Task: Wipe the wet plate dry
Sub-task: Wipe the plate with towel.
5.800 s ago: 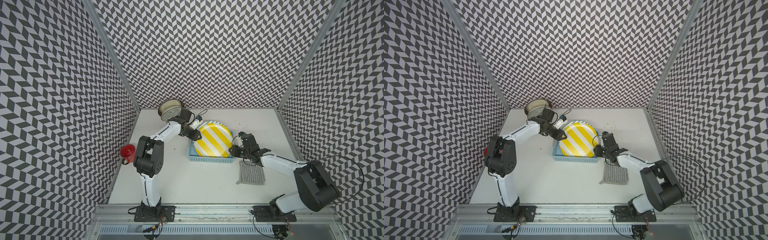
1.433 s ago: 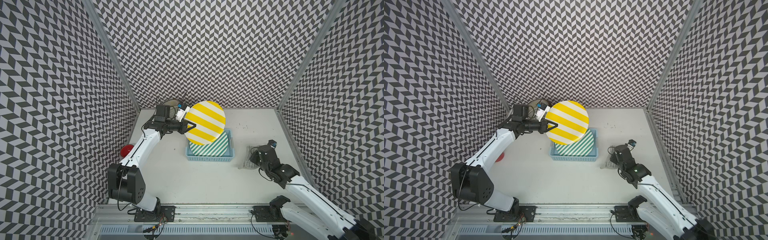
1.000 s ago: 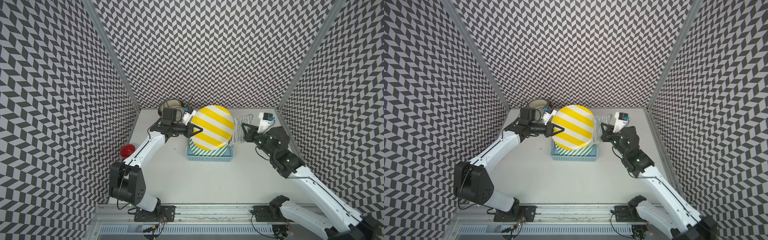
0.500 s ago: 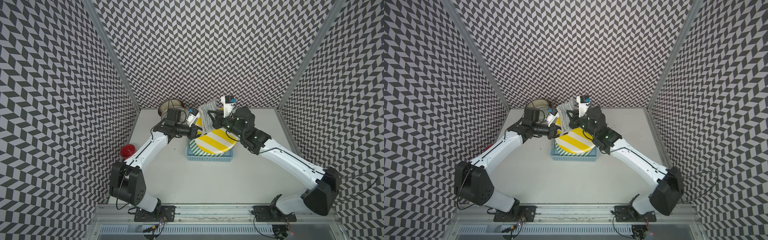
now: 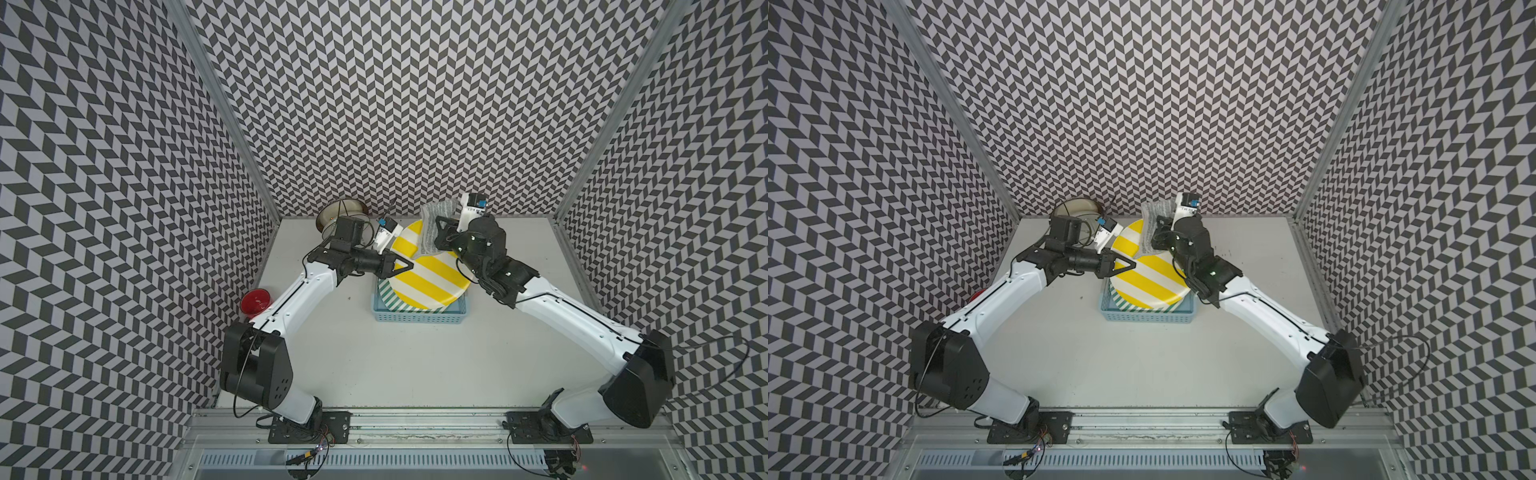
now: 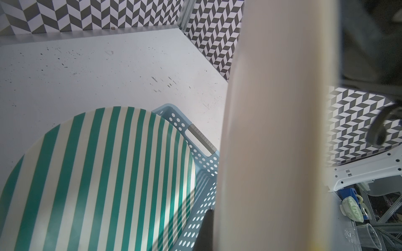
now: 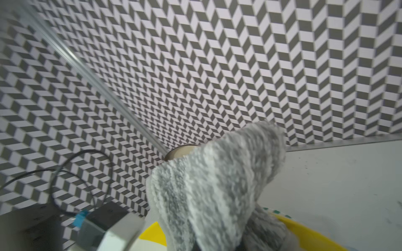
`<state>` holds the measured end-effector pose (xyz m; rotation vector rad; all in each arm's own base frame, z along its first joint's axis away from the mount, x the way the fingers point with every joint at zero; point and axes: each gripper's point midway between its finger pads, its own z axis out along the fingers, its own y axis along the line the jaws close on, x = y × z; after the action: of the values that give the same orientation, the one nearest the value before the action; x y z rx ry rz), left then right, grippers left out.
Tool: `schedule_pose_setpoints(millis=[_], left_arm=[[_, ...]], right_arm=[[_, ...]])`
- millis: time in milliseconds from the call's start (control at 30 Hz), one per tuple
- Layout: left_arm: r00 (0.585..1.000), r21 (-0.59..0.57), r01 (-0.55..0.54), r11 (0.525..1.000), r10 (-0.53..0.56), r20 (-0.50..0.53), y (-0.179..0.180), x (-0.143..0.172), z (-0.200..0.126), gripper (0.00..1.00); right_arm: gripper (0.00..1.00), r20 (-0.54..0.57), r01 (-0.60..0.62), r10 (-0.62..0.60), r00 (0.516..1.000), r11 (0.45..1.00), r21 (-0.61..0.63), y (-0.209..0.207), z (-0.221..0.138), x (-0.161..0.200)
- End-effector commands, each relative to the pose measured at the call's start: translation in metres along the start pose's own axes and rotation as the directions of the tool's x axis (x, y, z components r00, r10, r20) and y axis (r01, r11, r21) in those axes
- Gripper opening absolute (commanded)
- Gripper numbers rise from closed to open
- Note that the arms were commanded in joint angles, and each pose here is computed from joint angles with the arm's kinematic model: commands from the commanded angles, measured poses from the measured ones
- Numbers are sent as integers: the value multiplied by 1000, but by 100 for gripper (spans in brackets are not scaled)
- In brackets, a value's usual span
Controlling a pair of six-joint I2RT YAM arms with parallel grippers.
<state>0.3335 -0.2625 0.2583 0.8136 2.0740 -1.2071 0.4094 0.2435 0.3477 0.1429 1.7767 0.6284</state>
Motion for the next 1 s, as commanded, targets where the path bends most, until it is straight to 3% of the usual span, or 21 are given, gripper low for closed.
schedule_pose_setpoints(millis=[0,133,233,433,733,967], left_arm=[[975,80,-199,977,189,118,-46,-43,-19,0],[975,82,-198,977,188,118,-46,-43,-18,0],[975,82,-197,977,187,118,-46,-42,-18,0],[977,80,-190,979,180,116,-44,-40,-16,0],[978,81,-186,979,176,115,-42,-40,-14,0],[978,80,-184,980,175,113,-41,-39,-14,0]], right_arm=[[0,-13,-39,41,999,990,136,-51,-7,10],[0,-10,-42,44,999,987,158,-67,-16,13],[0,-40,-33,38,998,993,110,-59,-14,18],[0,-176,19,-34,984,996,-89,0,6,43],[0,-307,49,-150,940,948,-315,91,25,100],[0,-356,47,-185,916,931,-363,107,22,125]])
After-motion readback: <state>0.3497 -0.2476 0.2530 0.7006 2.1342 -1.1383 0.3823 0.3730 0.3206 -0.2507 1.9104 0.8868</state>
